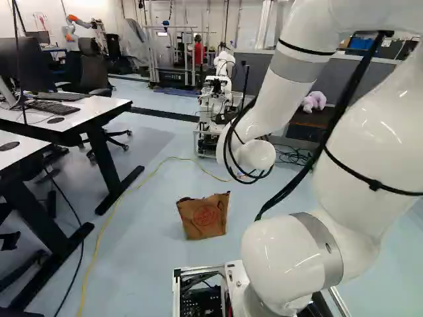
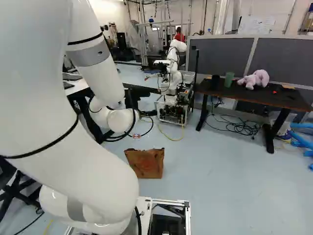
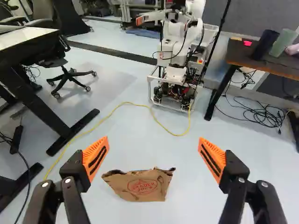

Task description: Pick up the bag on the ground and place it on the table

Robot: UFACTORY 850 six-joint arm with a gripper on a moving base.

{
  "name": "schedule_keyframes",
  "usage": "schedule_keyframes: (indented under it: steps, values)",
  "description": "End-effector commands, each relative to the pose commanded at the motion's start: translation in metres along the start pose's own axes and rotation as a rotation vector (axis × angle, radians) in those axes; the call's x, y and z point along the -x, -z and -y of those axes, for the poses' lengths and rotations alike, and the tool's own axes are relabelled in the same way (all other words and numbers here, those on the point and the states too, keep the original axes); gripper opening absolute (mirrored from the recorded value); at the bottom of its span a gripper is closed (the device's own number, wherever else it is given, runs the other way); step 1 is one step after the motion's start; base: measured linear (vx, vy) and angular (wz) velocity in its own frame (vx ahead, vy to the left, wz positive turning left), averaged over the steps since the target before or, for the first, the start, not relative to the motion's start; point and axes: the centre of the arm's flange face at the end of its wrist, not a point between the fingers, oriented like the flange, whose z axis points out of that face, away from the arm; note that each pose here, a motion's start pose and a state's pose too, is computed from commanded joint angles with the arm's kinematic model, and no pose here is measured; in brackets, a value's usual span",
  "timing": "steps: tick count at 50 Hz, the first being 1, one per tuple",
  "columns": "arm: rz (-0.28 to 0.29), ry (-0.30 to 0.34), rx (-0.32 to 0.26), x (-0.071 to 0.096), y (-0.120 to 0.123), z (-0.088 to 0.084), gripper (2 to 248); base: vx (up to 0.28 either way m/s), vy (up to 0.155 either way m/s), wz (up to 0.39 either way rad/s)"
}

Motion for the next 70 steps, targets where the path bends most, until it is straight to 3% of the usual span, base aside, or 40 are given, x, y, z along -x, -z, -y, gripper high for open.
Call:
schedule_keyframes:
  steps: [70]
  values:
    - [0.316,0.035,-0.042,0.034,-0.129,0.02,247,0.0,0.0,0.0]
